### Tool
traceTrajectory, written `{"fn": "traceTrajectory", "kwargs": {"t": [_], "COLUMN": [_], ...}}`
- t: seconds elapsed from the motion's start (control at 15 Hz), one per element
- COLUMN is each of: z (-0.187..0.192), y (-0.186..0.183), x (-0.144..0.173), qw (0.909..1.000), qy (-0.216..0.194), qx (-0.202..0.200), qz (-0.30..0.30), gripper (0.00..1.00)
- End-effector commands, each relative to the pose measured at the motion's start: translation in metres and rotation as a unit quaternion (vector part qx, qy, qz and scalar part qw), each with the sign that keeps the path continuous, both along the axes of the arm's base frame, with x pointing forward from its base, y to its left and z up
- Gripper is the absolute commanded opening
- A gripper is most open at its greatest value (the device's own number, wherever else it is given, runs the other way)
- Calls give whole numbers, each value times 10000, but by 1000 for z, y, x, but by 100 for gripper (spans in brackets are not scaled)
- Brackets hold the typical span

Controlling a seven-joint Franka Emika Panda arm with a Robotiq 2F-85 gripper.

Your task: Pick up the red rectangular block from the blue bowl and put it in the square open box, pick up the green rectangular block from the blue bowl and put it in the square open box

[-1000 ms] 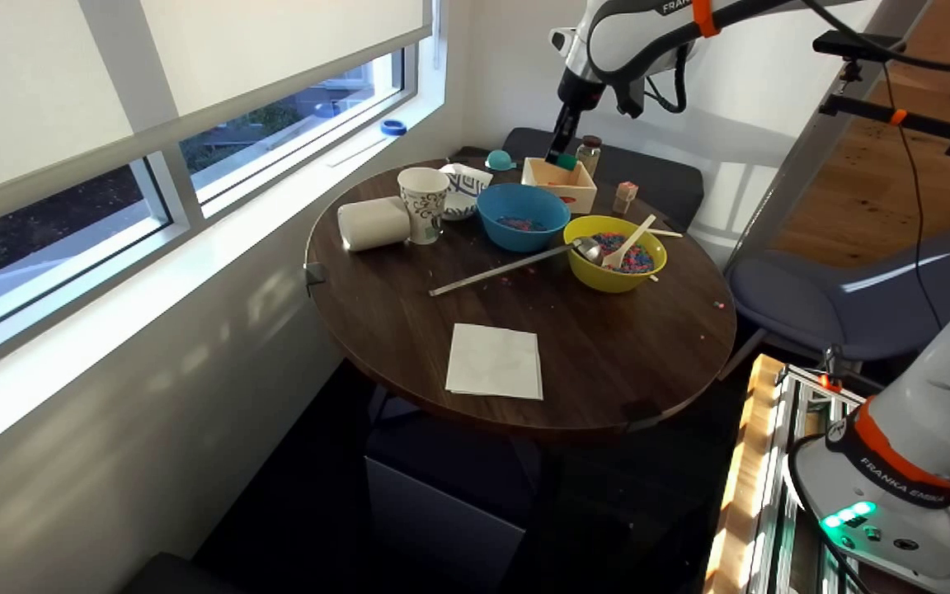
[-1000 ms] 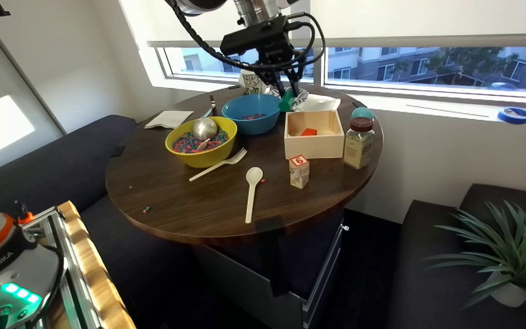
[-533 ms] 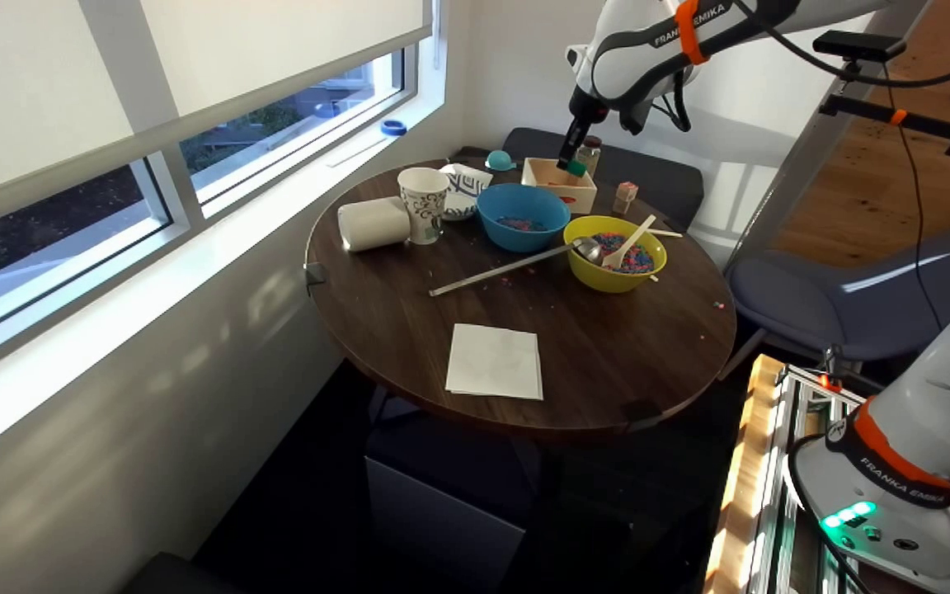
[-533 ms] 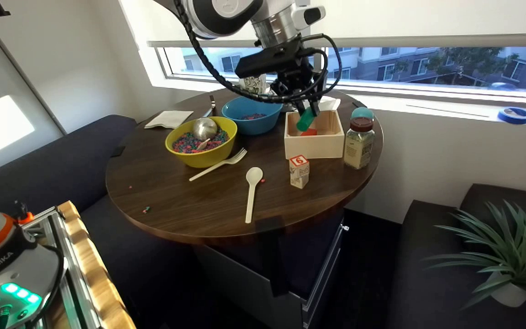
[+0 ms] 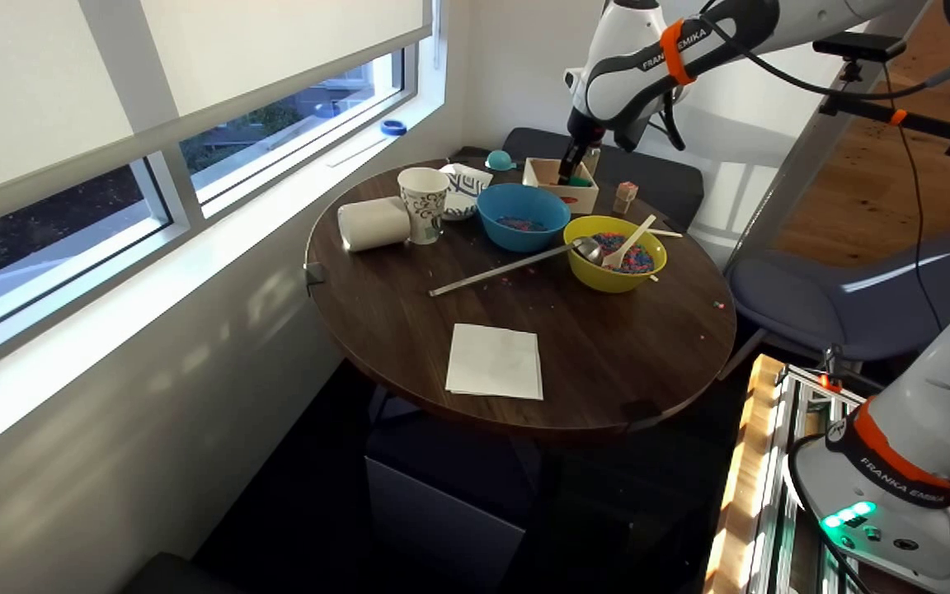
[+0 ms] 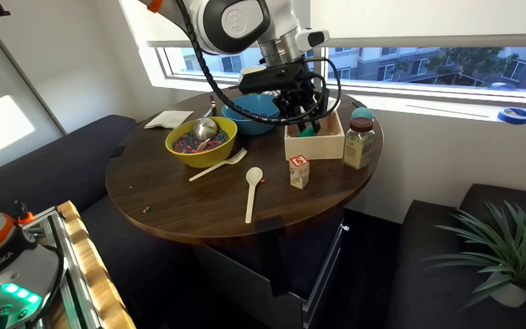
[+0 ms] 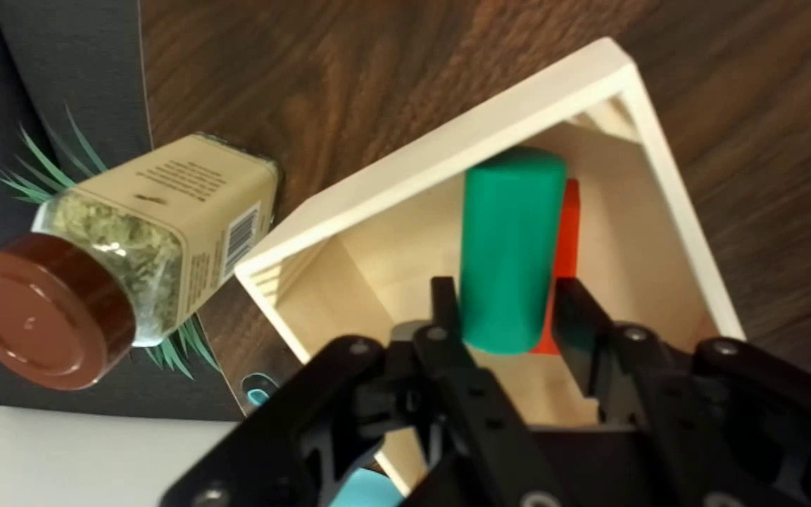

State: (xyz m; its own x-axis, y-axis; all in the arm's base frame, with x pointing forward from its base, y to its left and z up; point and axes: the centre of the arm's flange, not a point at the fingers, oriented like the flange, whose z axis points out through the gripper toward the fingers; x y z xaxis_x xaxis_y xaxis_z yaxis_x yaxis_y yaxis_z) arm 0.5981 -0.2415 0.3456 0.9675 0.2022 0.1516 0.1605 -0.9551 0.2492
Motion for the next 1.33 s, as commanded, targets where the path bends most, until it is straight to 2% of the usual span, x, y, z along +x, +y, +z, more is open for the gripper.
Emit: {"fn": "traceTrajectory", "kwargs": {"t": [0.0, 0.2, 0.27, 0.8, 1.07, 1.13, 1.27], "z": [6, 28, 37, 105, 126, 122, 128], "y": [4, 14, 20, 89, 111, 108, 113], "x": [3, 4, 3, -7, -12, -4, -7], "qw": [10000, 9998, 9997, 9938, 9875, 9915, 9896], "qy": [-70, -168, -188, -129, -16, -135, -115], "qx": [-46, 89, 170, 1098, 1504, 1259, 1367], "qz": [1, 55, 68, 147, 479, 306, 424], "gripper": [74, 97, 100, 100, 100, 100, 100]}}
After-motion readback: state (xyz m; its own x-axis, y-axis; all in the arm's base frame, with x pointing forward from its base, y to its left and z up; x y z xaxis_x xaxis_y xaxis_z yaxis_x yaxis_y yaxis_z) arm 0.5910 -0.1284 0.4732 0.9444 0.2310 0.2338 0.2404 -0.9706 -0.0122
